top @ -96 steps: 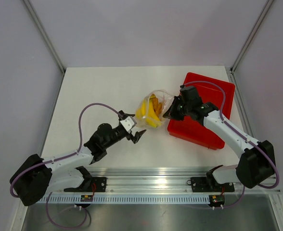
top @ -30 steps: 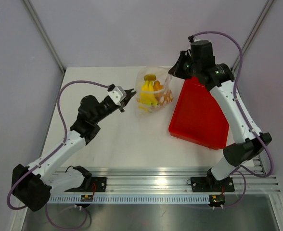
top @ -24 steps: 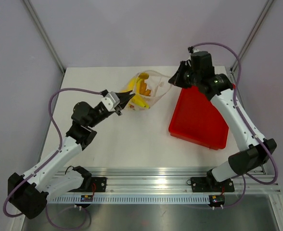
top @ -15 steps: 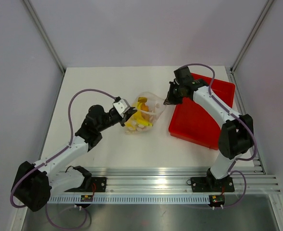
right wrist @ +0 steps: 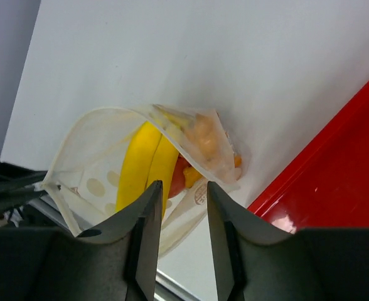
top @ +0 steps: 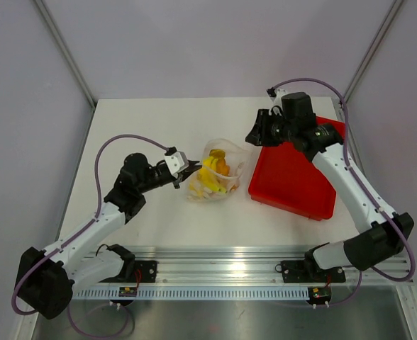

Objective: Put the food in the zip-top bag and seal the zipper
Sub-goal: Adjust the zipper food storage bag at the center of the board, then zip the zipper food storage bag at the center of the board.

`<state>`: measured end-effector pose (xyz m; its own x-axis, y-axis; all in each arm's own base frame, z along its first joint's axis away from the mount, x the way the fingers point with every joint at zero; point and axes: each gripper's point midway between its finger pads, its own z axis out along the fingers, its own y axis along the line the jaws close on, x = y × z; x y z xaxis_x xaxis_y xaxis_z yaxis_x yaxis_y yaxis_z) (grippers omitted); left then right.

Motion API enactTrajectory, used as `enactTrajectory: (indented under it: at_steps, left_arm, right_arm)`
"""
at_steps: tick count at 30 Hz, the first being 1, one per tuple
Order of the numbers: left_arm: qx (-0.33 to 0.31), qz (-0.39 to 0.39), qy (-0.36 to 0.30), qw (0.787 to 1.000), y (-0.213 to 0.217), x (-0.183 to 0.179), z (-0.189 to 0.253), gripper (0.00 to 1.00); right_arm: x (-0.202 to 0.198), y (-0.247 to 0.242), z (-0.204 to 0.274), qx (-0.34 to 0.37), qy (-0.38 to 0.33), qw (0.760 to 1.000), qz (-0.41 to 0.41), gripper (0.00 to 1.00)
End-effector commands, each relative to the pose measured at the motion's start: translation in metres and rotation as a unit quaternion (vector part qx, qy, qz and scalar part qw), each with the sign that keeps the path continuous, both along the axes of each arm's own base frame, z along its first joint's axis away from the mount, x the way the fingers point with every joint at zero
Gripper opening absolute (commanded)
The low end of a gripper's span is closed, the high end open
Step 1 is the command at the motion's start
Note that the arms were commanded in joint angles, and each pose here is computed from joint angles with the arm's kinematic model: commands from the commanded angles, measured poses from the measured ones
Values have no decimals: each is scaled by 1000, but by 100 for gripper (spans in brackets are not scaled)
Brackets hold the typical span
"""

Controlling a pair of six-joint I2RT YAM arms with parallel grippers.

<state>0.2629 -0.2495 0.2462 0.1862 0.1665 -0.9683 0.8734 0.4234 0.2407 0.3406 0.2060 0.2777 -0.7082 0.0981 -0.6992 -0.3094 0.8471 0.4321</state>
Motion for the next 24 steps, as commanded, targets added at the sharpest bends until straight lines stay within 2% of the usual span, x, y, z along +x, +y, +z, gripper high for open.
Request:
enactTrajectory:
  at_steps: [1, 3, 5, 6, 8, 10, 12, 13, 16, 24]
  left_arm:
    - [-14, -61, -51, 997, -4, -17, 28, 0]
    - [-13, -73, -53, 996, -4, -17, 28, 0]
    - [-9, -94, -46, 994, -5, -20, 27, 0]
    - [-6, -101, -46, 994, -6, -19, 26, 0]
    - [-2, -122, -44, 991, -7, -20, 30, 0]
    - [10, -143, -28, 989, -9, -18, 24, 0]
    - [6, -174, -33, 984, -8, -17, 39, 0]
    - [7, -183, -15, 983, -7, -14, 35, 0]
    - [9, -188, -19, 982, -6, -6, 43, 0]
    - [14, -188, -27, 982, 1, -2, 41, 0]
  right_arm:
    - [-8, 6, 39, -34, -136, 984, 108, 42]
    - [-19, 16, 54, -30, -194, 965, 171, 43]
    - [-25, 22, 77, -43, -290, 929, 223, 44]
    - [-33, 29, 69, -37, -308, 914, 260, 45]
    - [-38, 35, 87, -44, -385, 875, 291, 50]
    - [-49, 50, 89, -47, -411, 847, 335, 52]
    - [-53, 62, 85, -73, -409, 837, 356, 52]
    - [-62, 76, 83, -89, -426, 815, 383, 52]
    - [-63, 94, 78, -111, -439, 793, 407, 51]
    - [-67, 125, 68, -110, -429, 753, 486, 54]
